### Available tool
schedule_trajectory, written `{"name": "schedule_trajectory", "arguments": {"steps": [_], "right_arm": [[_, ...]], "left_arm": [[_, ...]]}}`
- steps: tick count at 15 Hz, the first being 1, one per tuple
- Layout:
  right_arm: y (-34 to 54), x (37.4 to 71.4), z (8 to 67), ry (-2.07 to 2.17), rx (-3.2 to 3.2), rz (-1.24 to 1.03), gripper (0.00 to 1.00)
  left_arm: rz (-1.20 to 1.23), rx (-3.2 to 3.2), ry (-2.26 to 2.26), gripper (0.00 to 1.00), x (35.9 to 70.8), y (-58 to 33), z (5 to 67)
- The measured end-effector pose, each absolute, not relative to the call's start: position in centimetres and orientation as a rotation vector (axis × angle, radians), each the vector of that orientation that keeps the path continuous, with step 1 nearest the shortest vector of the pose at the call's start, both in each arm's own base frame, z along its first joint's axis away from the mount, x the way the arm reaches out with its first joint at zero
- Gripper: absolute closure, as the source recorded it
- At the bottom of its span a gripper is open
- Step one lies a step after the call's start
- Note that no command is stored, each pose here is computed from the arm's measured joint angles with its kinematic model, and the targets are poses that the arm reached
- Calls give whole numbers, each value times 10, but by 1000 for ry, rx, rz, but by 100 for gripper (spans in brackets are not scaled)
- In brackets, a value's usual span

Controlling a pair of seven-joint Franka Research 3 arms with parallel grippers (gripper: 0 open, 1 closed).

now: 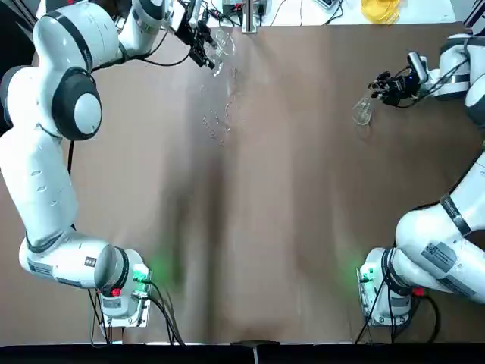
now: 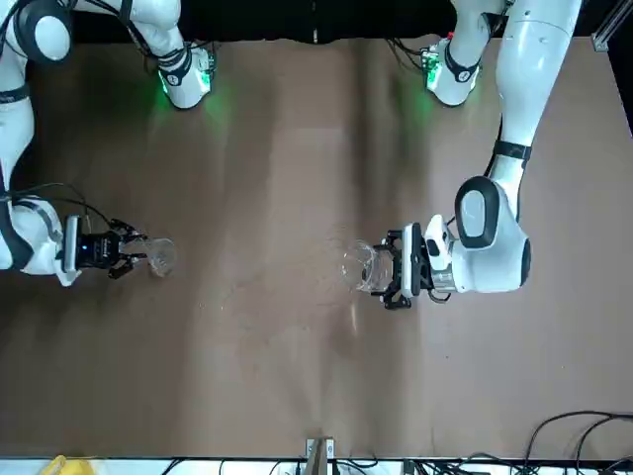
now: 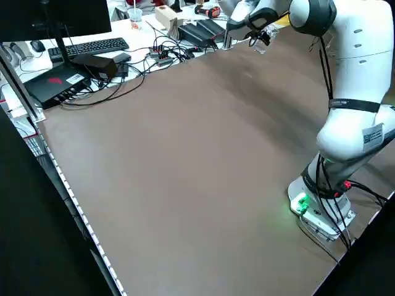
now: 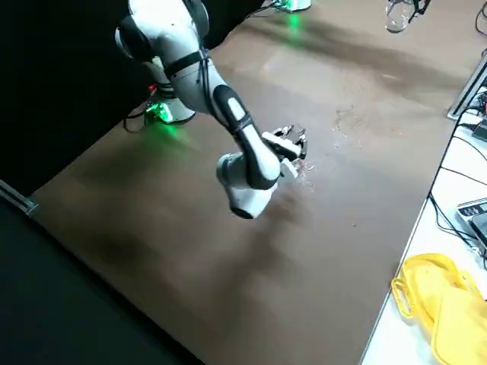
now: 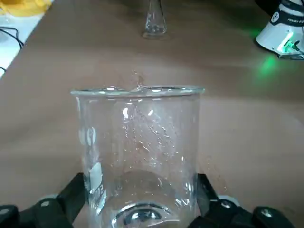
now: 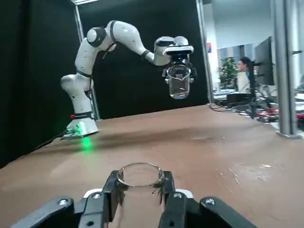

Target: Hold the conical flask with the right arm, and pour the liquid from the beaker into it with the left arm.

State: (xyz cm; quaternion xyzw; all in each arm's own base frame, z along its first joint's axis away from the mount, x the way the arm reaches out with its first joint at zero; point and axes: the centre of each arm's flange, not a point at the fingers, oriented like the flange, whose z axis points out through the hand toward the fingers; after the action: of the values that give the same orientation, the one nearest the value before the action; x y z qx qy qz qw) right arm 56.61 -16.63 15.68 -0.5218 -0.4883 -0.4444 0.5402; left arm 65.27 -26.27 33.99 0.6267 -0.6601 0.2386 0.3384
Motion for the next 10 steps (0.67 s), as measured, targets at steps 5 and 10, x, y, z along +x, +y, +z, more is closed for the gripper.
{"name": "schedule_trajectory", "arguments": {"steps": [5, 10], "right_arm": [[-92, 584, 162, -1187, -1191, -1015, 60], [-27, 588, 175, -1149, -1254, -1067, 60]], "left_arm": [[557, 1667, -1732, 4, 639, -302, 350], [536, 1689, -1712, 4, 635, -313, 355]]}}
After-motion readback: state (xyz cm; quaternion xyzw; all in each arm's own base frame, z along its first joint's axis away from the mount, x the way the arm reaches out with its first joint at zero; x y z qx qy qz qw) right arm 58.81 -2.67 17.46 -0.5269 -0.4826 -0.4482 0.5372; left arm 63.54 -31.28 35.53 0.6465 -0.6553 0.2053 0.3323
